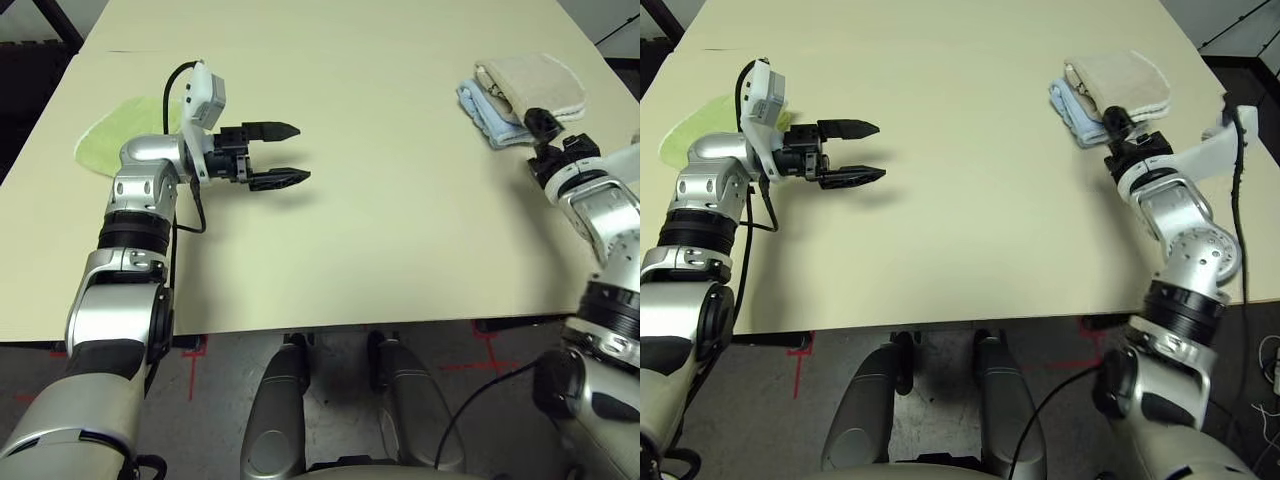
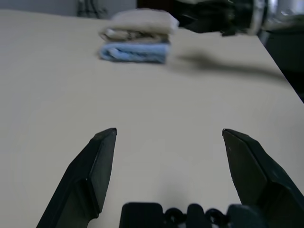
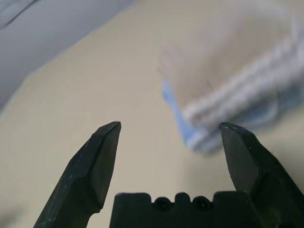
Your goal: Fold the towel and set it aside.
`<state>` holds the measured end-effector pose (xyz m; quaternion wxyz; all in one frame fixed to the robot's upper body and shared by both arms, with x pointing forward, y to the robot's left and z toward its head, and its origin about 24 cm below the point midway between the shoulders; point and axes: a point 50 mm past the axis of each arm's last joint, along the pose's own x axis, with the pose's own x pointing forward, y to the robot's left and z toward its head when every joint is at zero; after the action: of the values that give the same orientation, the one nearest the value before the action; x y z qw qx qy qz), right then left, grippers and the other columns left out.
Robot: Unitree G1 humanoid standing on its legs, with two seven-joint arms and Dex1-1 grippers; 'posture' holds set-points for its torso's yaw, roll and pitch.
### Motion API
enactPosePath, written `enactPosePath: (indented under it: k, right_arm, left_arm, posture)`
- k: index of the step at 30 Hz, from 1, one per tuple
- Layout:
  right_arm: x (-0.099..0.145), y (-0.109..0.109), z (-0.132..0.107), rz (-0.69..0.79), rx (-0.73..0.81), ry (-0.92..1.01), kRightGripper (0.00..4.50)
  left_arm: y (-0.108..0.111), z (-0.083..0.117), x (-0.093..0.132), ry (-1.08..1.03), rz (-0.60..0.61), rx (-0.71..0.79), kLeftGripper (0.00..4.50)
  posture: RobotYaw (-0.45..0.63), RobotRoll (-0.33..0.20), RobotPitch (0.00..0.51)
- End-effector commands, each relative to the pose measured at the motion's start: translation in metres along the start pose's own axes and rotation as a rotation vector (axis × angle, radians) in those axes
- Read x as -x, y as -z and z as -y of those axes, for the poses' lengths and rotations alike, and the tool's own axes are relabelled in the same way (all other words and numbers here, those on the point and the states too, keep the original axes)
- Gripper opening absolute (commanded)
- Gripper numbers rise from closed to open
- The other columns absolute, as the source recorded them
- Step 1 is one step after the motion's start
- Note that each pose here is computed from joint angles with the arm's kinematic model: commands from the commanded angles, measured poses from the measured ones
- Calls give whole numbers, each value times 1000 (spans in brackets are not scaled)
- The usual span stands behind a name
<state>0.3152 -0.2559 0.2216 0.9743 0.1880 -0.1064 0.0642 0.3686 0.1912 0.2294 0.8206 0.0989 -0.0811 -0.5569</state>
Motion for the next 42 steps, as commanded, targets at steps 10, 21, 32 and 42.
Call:
enactPosePath:
  k: [10, 21, 32, 42]
  right_arm:
    - [-72, 19, -15, 214, 331, -130, 4481]
    - [-85, 57, -11, 141, 225, -42, 4481]
    - [-74, 63, 4, 126, 309, -80, 4481]
    - [-72, 61, 10, 126, 298, -66, 4481]
  left_arm:
    - [12, -25, 19, -942, 207, -25, 4500]
    - [31, -37, 39, -1212, 133, -126, 4500]
    - [39, -37, 47, -1195, 99, -135, 4500]
    - [30, -41, 39, -1160, 84, -143, 4500]
  posture:
    - [32, 0, 207]
    - [20, 0, 211]
    - [-11, 0, 233]
    - [-27, 0, 242]
